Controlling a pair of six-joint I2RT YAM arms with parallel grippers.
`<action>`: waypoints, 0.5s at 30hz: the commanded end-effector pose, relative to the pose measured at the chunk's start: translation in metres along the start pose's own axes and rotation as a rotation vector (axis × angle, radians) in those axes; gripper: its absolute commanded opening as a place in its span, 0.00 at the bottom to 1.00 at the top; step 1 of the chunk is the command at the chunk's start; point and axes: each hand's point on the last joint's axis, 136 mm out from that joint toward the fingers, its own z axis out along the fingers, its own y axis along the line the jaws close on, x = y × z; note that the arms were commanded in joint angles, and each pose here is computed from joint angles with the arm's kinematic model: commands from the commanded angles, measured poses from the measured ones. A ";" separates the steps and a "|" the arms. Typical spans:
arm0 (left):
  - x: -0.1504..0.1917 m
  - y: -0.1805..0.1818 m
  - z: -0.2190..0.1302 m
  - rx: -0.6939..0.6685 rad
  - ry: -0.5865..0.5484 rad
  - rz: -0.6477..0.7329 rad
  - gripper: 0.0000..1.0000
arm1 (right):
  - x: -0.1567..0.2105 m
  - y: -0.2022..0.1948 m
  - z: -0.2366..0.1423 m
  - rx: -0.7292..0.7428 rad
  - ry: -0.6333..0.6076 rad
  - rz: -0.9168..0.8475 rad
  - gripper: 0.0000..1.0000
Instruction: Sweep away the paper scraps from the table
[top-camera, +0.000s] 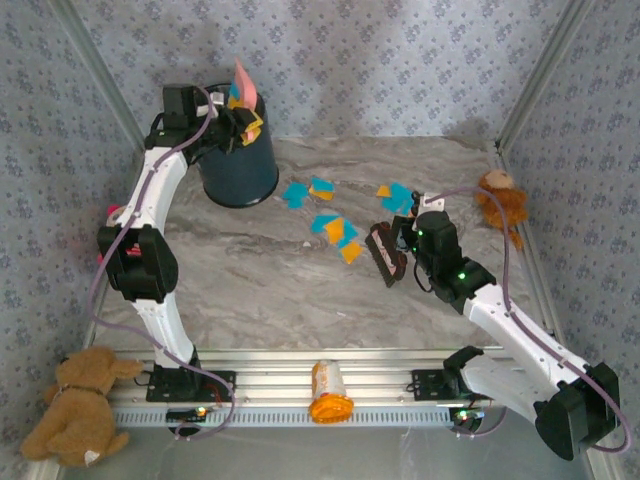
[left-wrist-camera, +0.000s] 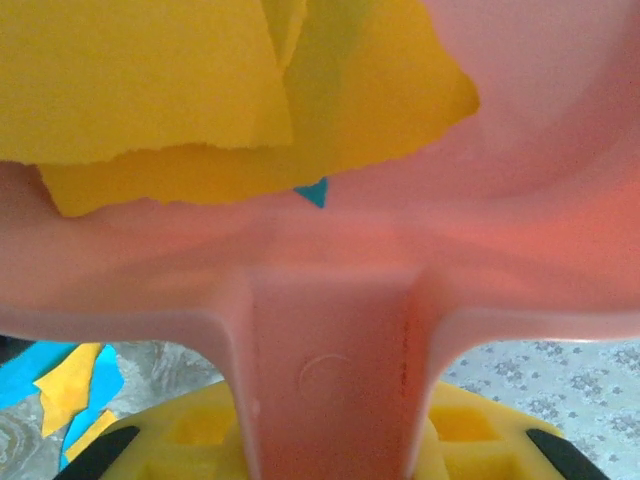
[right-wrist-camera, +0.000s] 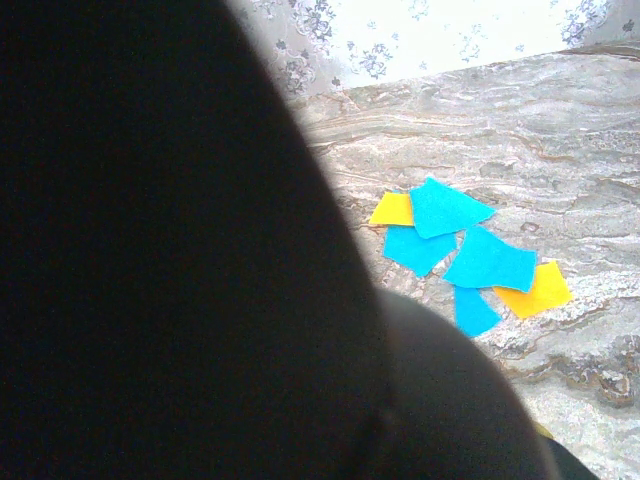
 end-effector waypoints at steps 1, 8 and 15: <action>0.002 -0.041 -0.017 0.121 -0.016 0.039 0.00 | -0.006 0.000 0.000 -0.003 -0.019 0.022 0.00; 0.000 -0.045 -0.016 0.171 -0.016 0.003 0.00 | -0.006 0.000 0.000 -0.002 -0.017 0.016 0.00; 0.000 -0.056 -0.017 0.242 -0.004 -0.019 0.00 | -0.005 0.000 0.001 -0.001 -0.015 0.017 0.00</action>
